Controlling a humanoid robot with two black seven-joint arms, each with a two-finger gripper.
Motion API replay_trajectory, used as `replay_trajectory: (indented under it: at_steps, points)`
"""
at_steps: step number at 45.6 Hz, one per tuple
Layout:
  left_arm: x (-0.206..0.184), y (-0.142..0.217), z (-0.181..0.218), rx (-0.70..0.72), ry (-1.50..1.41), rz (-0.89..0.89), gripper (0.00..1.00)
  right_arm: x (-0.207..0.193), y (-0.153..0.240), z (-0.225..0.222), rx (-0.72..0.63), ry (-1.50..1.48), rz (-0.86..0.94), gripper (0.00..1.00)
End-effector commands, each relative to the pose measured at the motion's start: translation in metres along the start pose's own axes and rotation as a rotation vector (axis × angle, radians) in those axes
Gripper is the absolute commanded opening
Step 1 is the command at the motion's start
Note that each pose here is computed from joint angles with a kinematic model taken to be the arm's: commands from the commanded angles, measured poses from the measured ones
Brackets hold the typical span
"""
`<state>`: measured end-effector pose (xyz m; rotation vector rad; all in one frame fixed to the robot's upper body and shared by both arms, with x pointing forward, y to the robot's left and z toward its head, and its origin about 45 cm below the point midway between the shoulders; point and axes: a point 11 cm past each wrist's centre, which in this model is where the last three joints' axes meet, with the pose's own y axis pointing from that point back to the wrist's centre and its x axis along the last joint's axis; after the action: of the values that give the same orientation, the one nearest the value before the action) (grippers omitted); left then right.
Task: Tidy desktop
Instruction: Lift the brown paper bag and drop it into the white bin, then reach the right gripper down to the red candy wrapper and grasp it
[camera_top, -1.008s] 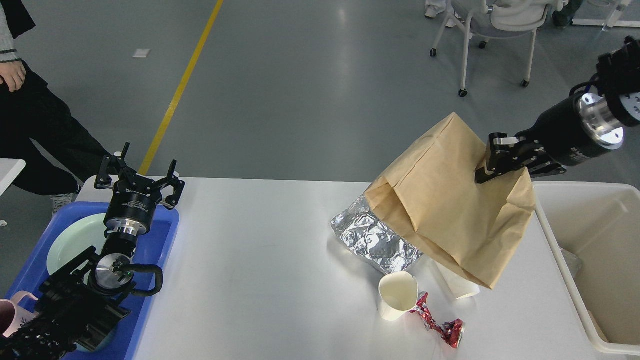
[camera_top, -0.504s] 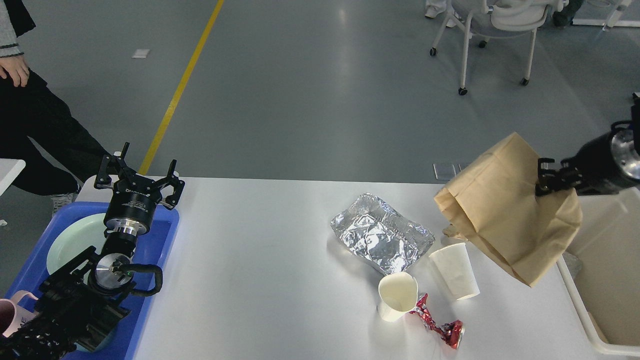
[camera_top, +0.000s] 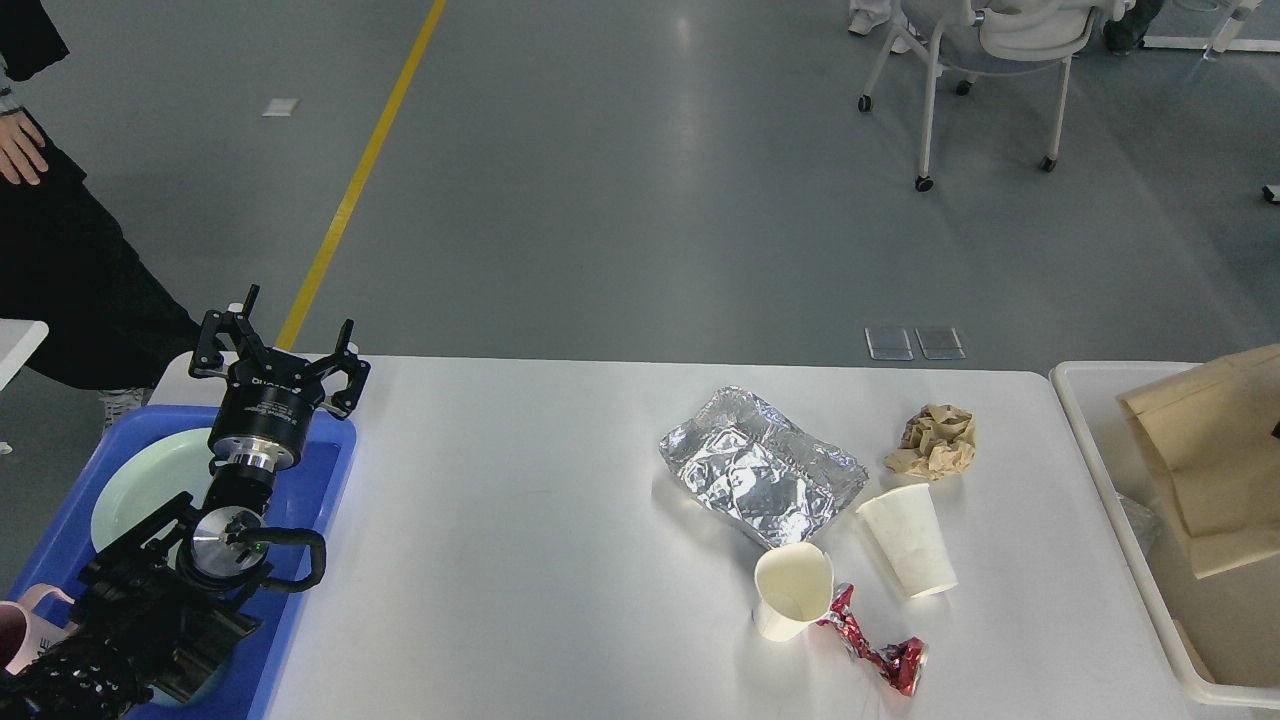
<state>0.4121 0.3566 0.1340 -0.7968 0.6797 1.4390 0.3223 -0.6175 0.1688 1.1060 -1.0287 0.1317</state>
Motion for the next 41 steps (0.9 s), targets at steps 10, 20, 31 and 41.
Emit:
replay_trajectory:
  at_steps: [10, 20, 31, 41]
  points:
    - [0.0, 0.0, 0.001, -0.001, 0.0, 0.001, 0.97, -0.062, -0.018, 0.024, -0.151, -0.123, 0.092, 0.0]
    - [0.0, 0.0, 0.0, 0.0, 0.0, 0.0, 0.97, -0.063, -0.018, 0.023, -0.152, -0.098, 0.093, 1.0]
    - [0.0, 0.0, 0.0, 0.0, 0.0, 0.0, 0.97, -0.06, -0.018, 0.02, -0.147, -0.102, 0.098, 1.0]
    - [0.0, 0.0, 0.0, 0.001, 0.0, 0.0, 0.97, -0.033, -0.018, -0.01, -0.091, -0.126, 0.132, 1.0]
